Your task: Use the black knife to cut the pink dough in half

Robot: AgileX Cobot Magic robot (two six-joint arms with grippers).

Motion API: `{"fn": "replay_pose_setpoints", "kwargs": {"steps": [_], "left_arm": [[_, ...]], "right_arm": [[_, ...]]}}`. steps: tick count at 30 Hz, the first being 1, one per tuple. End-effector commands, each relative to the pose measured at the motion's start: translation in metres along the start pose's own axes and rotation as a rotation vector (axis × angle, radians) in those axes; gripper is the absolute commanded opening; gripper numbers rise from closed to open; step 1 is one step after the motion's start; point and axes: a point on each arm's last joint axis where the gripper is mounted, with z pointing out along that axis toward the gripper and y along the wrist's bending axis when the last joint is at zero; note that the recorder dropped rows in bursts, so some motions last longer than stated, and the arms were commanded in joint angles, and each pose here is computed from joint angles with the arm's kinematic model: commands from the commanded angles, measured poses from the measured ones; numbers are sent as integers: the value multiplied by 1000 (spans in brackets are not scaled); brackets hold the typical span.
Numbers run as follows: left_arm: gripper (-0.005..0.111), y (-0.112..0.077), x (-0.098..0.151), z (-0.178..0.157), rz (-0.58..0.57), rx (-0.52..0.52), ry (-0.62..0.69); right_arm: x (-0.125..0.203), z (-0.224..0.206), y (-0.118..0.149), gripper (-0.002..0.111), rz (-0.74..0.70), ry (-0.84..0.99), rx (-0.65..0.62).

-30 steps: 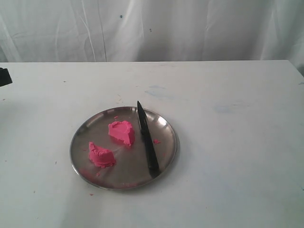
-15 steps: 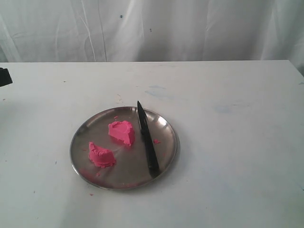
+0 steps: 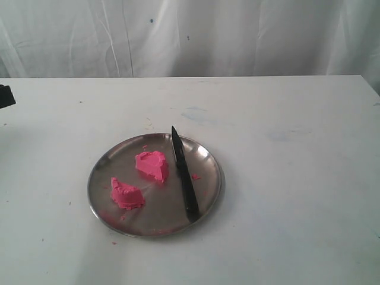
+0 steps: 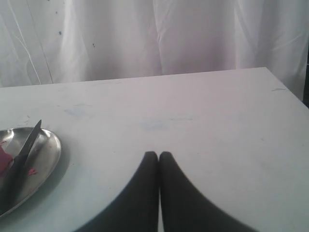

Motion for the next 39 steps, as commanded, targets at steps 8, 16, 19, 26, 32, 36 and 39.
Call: {"fn": "replay_pose_setpoints", "kwargs": {"steps": [8,16,19,26,32,36,39], "left_arm": [[0,0,1,-2,13,2,-3],[0,0,1,-2,13,2,-3],[0,0,1,-2,13,2,-3],[0,-6,-6,-19,144,53,-67],[0,-20,-12,-51,308,182,-161],[0,-20,-16,-64,311,185,-213],[0,-21,-18,-71,316,190,-244]], "right_arm": [[1,0,0,0,1,-8,4],[1,0,0,0,1,-8,4],[1,0,0,0,1,-8,4],[1,0,0,0,1,-8,4],[1,0,0,0,1,-8,4],[1,0,0,0,1,-8,4],[1,0,0,0,1,-8,4]]}}
